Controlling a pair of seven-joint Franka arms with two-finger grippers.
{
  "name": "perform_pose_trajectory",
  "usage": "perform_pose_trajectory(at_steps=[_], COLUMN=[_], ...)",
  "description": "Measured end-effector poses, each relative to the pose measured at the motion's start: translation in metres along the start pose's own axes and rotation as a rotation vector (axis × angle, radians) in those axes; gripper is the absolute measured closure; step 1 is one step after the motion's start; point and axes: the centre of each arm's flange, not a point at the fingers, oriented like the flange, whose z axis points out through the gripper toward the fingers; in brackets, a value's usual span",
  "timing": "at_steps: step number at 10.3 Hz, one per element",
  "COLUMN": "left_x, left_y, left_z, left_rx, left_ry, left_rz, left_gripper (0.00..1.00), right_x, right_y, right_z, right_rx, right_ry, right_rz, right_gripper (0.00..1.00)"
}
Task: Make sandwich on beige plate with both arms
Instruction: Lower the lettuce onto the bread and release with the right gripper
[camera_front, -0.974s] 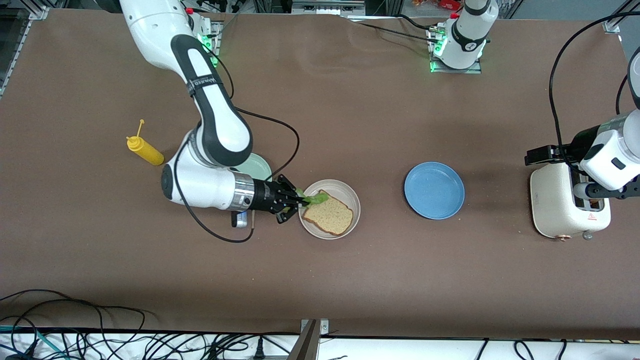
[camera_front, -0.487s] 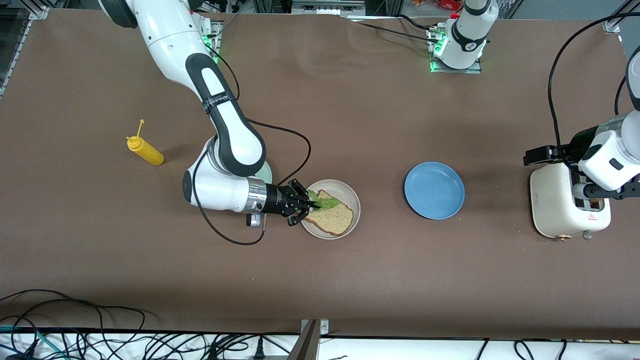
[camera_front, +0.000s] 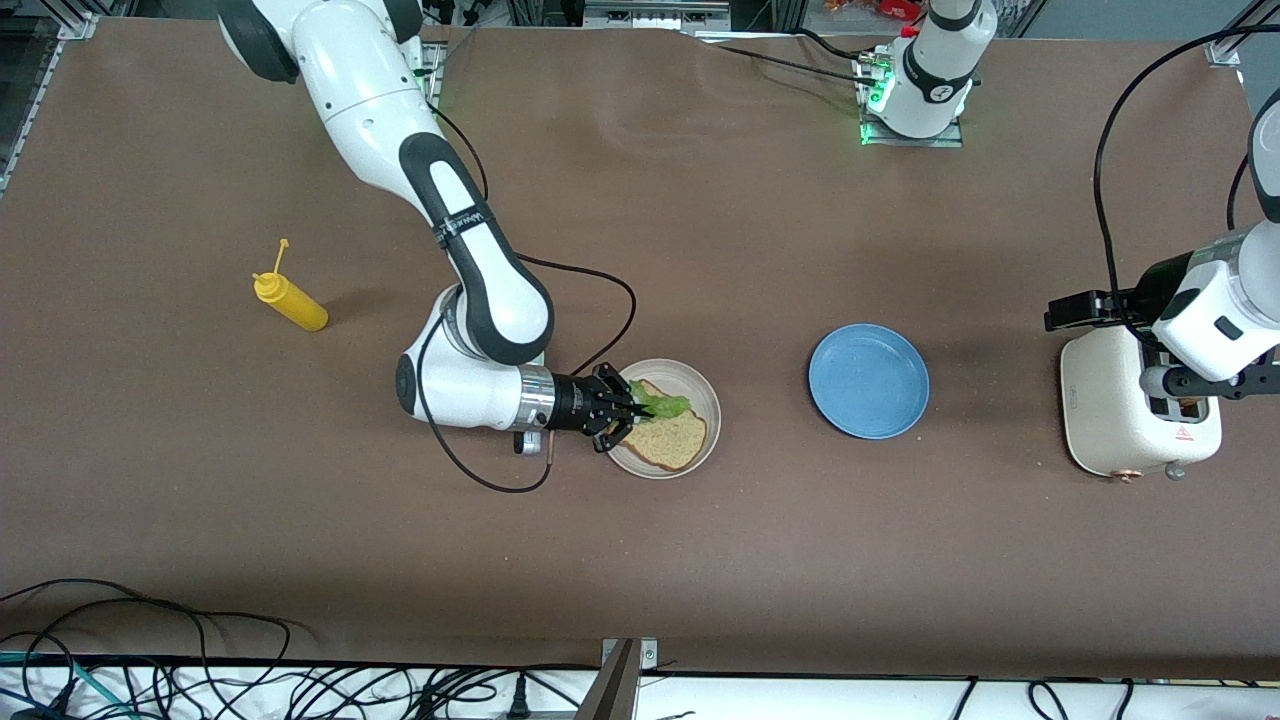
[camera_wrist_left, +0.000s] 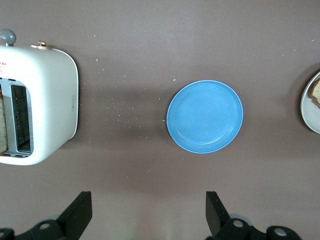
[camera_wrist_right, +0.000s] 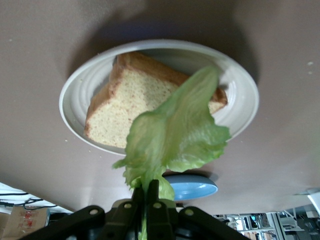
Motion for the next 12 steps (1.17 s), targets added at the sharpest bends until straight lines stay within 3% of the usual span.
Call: perform_pose_trajectory(at_steps=[3, 9, 10, 12], left_x=[0.0, 0.0, 0.0, 0.0], left_y=[0.001, 0.001, 0.001, 0.002], left_z=[0.0, 0.0, 0.0, 0.0], left_rx=[0.0, 0.0, 0.0, 0.0], left_ry=[0.0, 0.0, 0.0, -0.001], left_rz=[0.002, 0.003, 0.003, 0.003], left_gripper=[0.0, 0.0, 0.0, 0.0], right_x=[-0.003, -0.009, -0.01, -0.021], right_y=[0.001, 0.002, -0.001, -0.015], right_z=[0.007, 0.009, 0.004, -0.023], right_rx=[0.009, 0.007, 0.014, 0.03], right_ry=[0.001, 0.01, 0.015, 0.09], right_rz=[-0.004, -0.024, -0.031, -0.104], right_gripper=[0.86, 0.05, 0.0, 0.0])
